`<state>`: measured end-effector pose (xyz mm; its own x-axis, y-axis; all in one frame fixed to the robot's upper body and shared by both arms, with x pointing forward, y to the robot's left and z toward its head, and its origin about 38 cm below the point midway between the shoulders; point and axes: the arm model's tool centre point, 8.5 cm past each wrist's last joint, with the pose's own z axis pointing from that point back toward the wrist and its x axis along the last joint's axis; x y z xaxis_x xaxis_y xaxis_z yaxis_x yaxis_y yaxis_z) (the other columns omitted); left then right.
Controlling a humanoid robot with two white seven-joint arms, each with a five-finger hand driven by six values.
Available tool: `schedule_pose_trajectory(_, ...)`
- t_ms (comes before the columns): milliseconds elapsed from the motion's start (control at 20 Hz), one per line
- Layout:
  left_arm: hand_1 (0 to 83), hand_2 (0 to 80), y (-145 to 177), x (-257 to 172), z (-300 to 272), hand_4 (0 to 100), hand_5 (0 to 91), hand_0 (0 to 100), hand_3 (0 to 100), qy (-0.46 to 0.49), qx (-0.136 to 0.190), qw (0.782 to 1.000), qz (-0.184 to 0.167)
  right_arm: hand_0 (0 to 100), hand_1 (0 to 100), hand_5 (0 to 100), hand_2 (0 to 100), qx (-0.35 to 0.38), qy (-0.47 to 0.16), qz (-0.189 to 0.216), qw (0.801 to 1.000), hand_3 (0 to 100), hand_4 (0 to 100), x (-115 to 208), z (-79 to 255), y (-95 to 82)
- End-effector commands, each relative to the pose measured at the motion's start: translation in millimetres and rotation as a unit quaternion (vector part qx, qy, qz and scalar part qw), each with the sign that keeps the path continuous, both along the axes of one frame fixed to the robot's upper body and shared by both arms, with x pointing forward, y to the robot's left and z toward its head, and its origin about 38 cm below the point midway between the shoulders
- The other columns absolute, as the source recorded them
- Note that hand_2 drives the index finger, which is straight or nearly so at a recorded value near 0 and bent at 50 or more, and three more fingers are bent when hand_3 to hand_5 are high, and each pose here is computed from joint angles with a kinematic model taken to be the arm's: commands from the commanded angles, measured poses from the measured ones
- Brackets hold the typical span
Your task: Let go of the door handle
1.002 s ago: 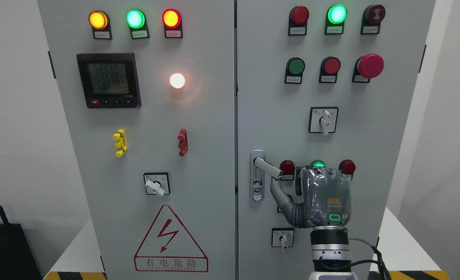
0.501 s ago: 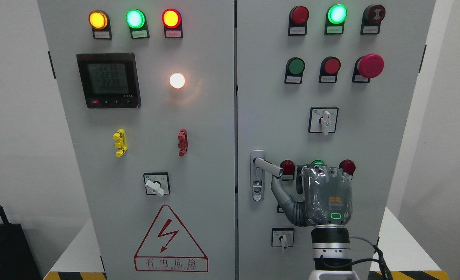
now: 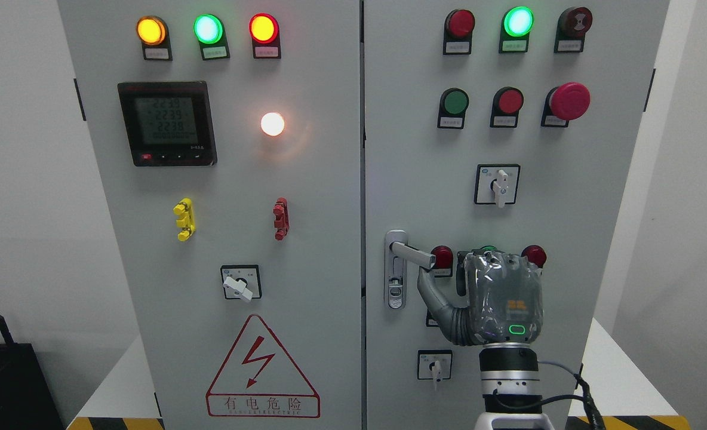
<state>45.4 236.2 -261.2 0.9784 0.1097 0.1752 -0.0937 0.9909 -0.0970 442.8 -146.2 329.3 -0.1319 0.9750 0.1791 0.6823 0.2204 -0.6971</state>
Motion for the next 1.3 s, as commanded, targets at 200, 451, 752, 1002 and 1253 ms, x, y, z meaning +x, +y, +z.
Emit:
schedule_pose_trajectory(200, 38.9, 0.0, 0, -6, 0, 0, 0.0, 12, 0, 0.008, -0.001, 1.0, 0.006, 41, 16, 98, 93, 0.007, -0.002, 0.005, 1.0, 100, 95, -1, -1, -1.6)
schedule_pose_trajectory(451, 38.9, 0.0, 0, -6, 0, 0, 0.0, 12, 0, 0.008, -0.001, 1.0, 0.006, 41, 16, 98, 94, 0.006, -0.001, 0.011, 1.0, 100, 95, -3, -4, 0.9)
schedule_pose_trajectory(752, 38.9, 0.0, 0, -6, 0, 0, 0.0, 12, 0, 0.008, -0.001, 1.0, 0.006, 41, 16, 98, 93, 0.002, -0.001, 0.021, 1.0, 100, 95, -15, -13, 2.2)
schedule_pose_trajectory(1002, 38.9, 0.0, 0, -6, 0, 0, 0.0, 12, 0, 0.008, -0.001, 1.0, 0.006, 42, 16, 98, 90, -0.019, -0.035, 0.063, 0.997, 100, 95, -40, -23, -10.0)
schedule_pose_trajectory(1253, 38.9, 0.0, 0, -6, 0, 0, 0.0, 12, 0, 0.008, -0.001, 1.0, 0.006, 42, 16, 81, 66, -0.045, -0.067, 0.131, 0.988, 100, 84, -67, -34, -35.9)
